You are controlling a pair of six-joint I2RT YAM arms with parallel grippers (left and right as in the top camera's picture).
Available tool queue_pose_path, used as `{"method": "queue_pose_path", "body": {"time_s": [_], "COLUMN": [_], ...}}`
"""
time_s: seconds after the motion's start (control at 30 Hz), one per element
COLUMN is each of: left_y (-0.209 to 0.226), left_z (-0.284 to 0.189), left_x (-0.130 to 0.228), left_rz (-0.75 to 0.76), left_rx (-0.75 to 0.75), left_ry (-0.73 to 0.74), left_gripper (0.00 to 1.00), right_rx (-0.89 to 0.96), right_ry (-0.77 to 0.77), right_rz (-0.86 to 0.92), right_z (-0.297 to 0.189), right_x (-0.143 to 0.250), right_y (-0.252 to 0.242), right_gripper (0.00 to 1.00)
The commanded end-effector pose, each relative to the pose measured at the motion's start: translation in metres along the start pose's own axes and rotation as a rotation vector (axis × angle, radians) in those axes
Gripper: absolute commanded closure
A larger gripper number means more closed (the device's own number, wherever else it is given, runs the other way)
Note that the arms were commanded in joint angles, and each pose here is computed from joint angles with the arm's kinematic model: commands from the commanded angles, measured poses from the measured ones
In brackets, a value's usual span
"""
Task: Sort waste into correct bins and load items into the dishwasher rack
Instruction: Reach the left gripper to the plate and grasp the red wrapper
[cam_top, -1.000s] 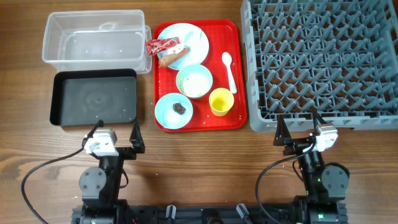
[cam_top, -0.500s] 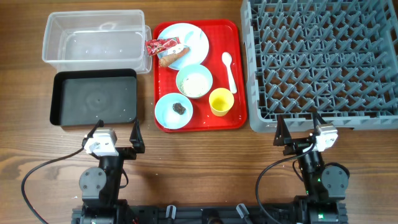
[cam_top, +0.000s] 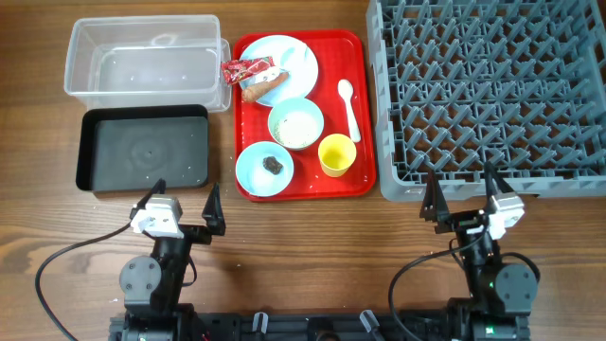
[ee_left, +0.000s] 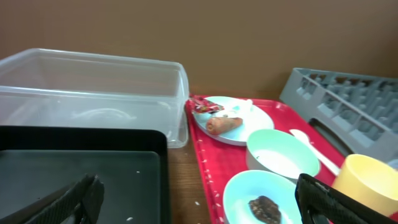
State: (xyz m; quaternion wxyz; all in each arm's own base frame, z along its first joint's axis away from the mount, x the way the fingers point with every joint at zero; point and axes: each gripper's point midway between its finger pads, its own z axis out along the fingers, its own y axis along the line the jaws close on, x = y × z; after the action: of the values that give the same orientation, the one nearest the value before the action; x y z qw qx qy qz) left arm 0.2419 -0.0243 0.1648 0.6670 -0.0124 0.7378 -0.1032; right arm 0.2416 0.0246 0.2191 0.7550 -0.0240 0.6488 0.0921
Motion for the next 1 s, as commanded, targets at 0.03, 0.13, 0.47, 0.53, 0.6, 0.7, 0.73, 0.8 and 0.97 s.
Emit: {"method": "queue_pose_path", "body": {"time_s": [0.03,0.13,0.47,0.53,0.6,0.7,0.73,0.8,0.97], "left_y": [-0.015,-0.020,-0.032,-0.035,-0.039,-0.054,-0.060,-0.070,-0.113], "left_z": [-0.006,0.003,0.097,0.125,0.155,0.204,0.222,0.247,0.307], "left_x": [-0.048,-0.081,-0.171,-0.175,-0.181,-0.174,-0.165,-0.149,-0.078], "left_rz": [-0.043,-0.049,-0.094,-0.106,-0.112,-0.069,-0.048,-0.007,0.072], "left_rx": [0.044,0.042,0.044,0.062,0.077,0.099,0.103,0.114,0.206], "left_ry": [-0.047,-0.006,0.276,0.345,0.414,0.577,0.644,0.723,0.805], "left_gripper": [0.00,0.00,0.00,0.00,0.00,0.00,0.00,0.00,0.00], "right_rx": [-0.051,-0.075,-0.117,-0.111,-0.106,-0.103,-0.096,-0.070,-0.052], "right_ry": [-0.126,-0.119,0.312,0.419,0.525,0.610,0.627,0.661,0.778], "right_rz": [-0.036,-0.037,-0.062,-0.035,-0.007,0.018,0.044,0.123,0.165], "right_z": [-0.006,0.001,0.084,0.099,0.112,0.127,0.131,0.133,0.126], "right_x": [-0.065,-0.095,-0.122,-0.118,-0.109,-0.095,-0.089,-0.078,-0.050], "right_y": [0.015,0.022,0.021,0.018,0.014,0.011,0.009,0.008,0.006], "right_gripper": [0.00,0.00,0.00,0.00,0.00,0.00,0.00,0.00,0.00]}}
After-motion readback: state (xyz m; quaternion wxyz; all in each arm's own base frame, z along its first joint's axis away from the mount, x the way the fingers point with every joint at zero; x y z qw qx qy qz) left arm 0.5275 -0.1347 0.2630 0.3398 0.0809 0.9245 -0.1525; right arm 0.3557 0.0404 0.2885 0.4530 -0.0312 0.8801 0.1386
